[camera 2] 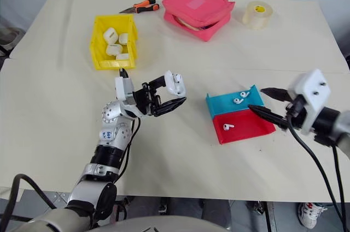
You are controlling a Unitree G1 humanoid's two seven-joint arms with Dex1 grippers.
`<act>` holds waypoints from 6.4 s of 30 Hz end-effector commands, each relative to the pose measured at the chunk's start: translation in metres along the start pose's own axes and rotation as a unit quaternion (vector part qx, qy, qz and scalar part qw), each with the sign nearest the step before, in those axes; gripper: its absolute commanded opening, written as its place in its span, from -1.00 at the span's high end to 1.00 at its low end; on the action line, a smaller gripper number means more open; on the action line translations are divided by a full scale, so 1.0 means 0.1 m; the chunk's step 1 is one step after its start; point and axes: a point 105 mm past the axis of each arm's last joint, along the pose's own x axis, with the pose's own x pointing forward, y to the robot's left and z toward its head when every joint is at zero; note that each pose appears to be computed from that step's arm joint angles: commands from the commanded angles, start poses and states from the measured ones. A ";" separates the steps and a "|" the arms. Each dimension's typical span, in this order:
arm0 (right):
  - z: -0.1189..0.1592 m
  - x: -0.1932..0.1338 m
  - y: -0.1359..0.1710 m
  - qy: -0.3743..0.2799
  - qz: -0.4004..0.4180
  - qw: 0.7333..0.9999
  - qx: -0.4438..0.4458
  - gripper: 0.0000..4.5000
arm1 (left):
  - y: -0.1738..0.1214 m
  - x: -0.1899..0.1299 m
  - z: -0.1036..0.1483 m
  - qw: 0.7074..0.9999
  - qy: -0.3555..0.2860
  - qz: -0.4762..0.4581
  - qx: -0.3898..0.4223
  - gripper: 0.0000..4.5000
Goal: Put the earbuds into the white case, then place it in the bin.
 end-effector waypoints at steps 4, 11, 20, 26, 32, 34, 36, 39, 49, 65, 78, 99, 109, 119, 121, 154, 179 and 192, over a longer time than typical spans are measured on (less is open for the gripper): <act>-0.04 0.24 -0.07 0.079 0.050 0.996 -0.008 -0.26 | -0.11 0.09 0.11 1.000 -0.013 -0.001 0.028 -0.24; -0.13 0.53 -0.33 0.180 0.036 0.982 -0.044 -0.17 | -0.13 0.08 0.11 0.999 -0.013 0.017 0.034 -0.24; -0.20 0.67 -0.33 0.231 0.078 0.968 -0.059 0.15 | -0.13 0.09 0.12 0.999 -0.014 0.023 0.037 -0.24; -0.21 0.79 -0.37 0.246 0.090 0.963 -0.061 0.15 | -0.14 0.11 0.12 0.999 -0.016 0.024 0.036 -0.24; -0.27 0.86 -0.42 0.265 0.095 0.957 -0.068 0.15 | -0.16 0.12 0.12 0.999 -0.018 0.023 0.035 -0.24; -0.29 0.86 -0.43 0.269 0.098 0.955 -0.071 0.15 | -0.17 0.12 0.13 0.999 -0.019 0.023 0.035 -0.24; -0.30 0.87 -0.42 0.271 0.102 0.954 -0.073 0.15 | -0.17 0.12 0.13 0.999 -0.019 0.025 0.035 -0.24; -0.31 0.89 -0.42 0.273 0.105 0.953 -0.076 0.15 | -0.17 0.11 0.13 0.999 -0.018 0.027 0.036 -0.24; -0.32 0.94 -0.38 0.274 0.119 0.951 -0.079 0.15 | -0.18 0.10 0.14 0.999 -0.017 0.031 0.038 -0.24; -0.19 0.94 -0.33 0.245 0.121 0.958 -0.092 0.81 | -0.17 0.10 0.14 0.999 -0.015 0.026 0.039 -0.24; 0.71 0.44 0.32 -0.092 0.155 0.984 0.007 0.81 | -0.23 -0.06 0.00 0.999 0.013 -0.030 -0.003 -0.24; 0.87 0.54 1.02 -0.237 0.140 0.930 0.243 0.81 | -0.02 0.21 0.02 0.994 -0.010 -0.108 -0.006 -0.24; 0.85 0.59 1.07 -0.231 0.140 0.921 0.280 0.81 | -0.02 0.20 0.04 0.995 -0.014 -0.099 0.001 -0.24; 0.70 0.63 1.05 -0.202 0.116 0.930 0.286 0.81 | -0.01 0.20 0.09 0.996 -0.021 -0.092 0.008 -0.24; 0.66 0.65 1.03 -0.195 0.109 0.932 0.286 0.81 | -0.01 0.21 0.10 0.995 -0.023 -0.092 0.010 -0.24; 0.14 0.76 0.85 -0.103 0.037 0.951 0.289 0.81 | -0.06 0.20 0.26 0.995 -0.044 -0.081 0.031 -0.24; -0.11 0.81 0.76 -0.059 -0.011 0.934 0.352 0.81 | -0.07 0.18 0.29 0.995 -0.041 -0.080 0.044 -0.24; 0.17 0.76 0.94 -0.087 0.028 0.926 0.367 0.81 | 0.07 0.14 0.21 0.997 -0.031 -0.057 0.036 -0.24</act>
